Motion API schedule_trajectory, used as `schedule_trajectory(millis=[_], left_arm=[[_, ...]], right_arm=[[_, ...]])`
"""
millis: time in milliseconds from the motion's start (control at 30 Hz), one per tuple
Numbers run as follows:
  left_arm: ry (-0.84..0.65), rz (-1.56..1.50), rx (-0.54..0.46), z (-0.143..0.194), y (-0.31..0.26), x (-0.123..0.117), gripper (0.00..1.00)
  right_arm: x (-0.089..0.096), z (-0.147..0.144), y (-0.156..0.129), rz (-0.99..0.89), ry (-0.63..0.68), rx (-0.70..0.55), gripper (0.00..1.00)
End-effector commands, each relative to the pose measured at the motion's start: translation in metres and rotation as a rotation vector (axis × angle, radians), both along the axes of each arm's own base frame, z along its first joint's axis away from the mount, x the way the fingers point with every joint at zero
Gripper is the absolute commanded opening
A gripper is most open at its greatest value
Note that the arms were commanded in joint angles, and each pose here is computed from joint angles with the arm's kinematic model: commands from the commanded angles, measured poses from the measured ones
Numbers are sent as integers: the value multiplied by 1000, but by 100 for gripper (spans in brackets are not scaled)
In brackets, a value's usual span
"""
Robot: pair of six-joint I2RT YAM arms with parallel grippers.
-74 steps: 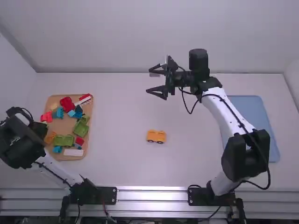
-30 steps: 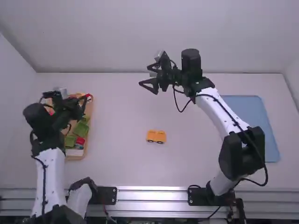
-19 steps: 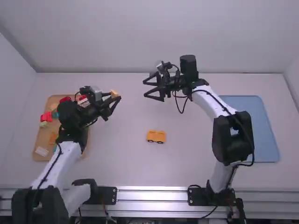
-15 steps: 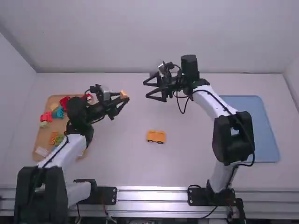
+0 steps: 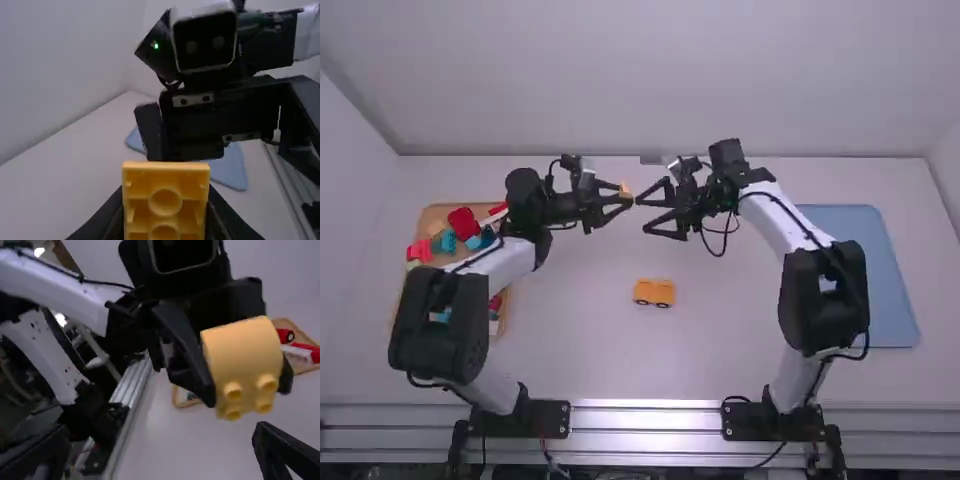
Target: Assemble lego blocks to make yellow taxi
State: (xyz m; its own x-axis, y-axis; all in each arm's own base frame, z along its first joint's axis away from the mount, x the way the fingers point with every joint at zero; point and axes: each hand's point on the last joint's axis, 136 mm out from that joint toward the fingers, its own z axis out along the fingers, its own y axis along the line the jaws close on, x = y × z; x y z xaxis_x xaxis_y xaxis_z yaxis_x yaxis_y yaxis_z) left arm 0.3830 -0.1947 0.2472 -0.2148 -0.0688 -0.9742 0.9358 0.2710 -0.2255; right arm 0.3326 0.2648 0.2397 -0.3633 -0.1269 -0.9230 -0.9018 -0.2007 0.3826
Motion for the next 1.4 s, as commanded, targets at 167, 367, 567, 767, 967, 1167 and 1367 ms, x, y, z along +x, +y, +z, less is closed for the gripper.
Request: schedule_trajectory(millis=[167, 367, 567, 767, 967, 1167, 1367], left_arm=[[-1, -182, 3, -3, -27, -32, 2], [0, -186, 7, -7, -29, -34, 2], [-54, -192, 15, -6, -29, -35, 2], [-56, -189, 15, -5, -29, -35, 2], [-87, -186, 2, 3, -29, -35, 2], [-99, -163, -15, 12, -28, -31, 2], [-110, -161, -16, 13, -28, -31, 2]], right_arm=[[13, 26, 4, -59, -239, -31, 89], [7, 25, 14, -36, -250, -33, 72], [9, 24, 12, -47, -237, -42, 55], [9, 26, 11, -45, -245, -32, 45], [3, 37, 10, -5, -265, 35, 45], [3, 44, 14, 14, -306, 64, 46], [9, 50, 12, 3, -283, 67, 48]])
